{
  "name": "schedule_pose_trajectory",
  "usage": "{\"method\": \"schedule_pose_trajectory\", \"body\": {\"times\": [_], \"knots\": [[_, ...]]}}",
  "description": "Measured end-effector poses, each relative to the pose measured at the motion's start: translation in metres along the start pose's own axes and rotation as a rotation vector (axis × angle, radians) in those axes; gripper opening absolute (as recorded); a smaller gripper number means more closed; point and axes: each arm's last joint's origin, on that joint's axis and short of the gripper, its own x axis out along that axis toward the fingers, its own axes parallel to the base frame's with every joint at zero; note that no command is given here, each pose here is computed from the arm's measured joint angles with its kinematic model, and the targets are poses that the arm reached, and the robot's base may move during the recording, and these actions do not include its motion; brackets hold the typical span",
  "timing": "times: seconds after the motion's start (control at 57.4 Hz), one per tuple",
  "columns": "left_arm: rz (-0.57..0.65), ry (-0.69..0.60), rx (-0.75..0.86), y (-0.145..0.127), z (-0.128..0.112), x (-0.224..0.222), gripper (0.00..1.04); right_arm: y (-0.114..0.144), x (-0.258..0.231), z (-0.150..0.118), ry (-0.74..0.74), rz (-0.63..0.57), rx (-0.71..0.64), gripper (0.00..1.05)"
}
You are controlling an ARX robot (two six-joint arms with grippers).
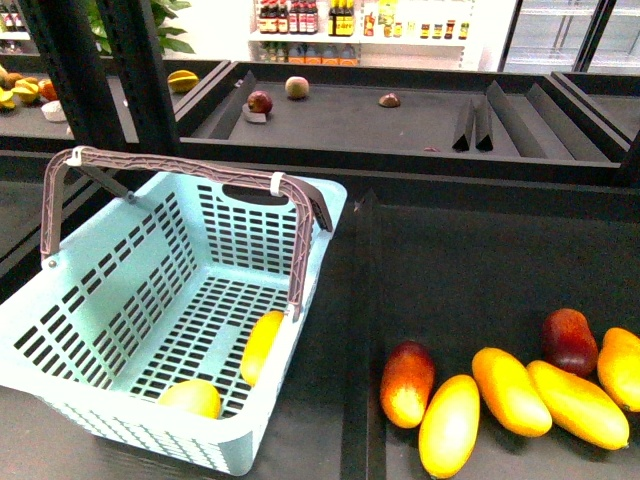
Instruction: Pick lemon and mango into basket
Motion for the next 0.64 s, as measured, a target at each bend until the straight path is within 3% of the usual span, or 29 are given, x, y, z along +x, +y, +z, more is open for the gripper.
{"method": "schedule_pose_trajectory", "body": {"times": [0.279,0.645], "knots": [[0.000,0.000,-0.001,0.0000,0.0000,0.0000,0.05,0.0000,0.0000,0.0000,0.000,0.000,0.000,0.96],[0.000,0.000,0.000,0.0000,0.0000,0.0000,0.80,0.0000,0.0000,0.0000,0.000,0.000,0.000,0.96]]}}
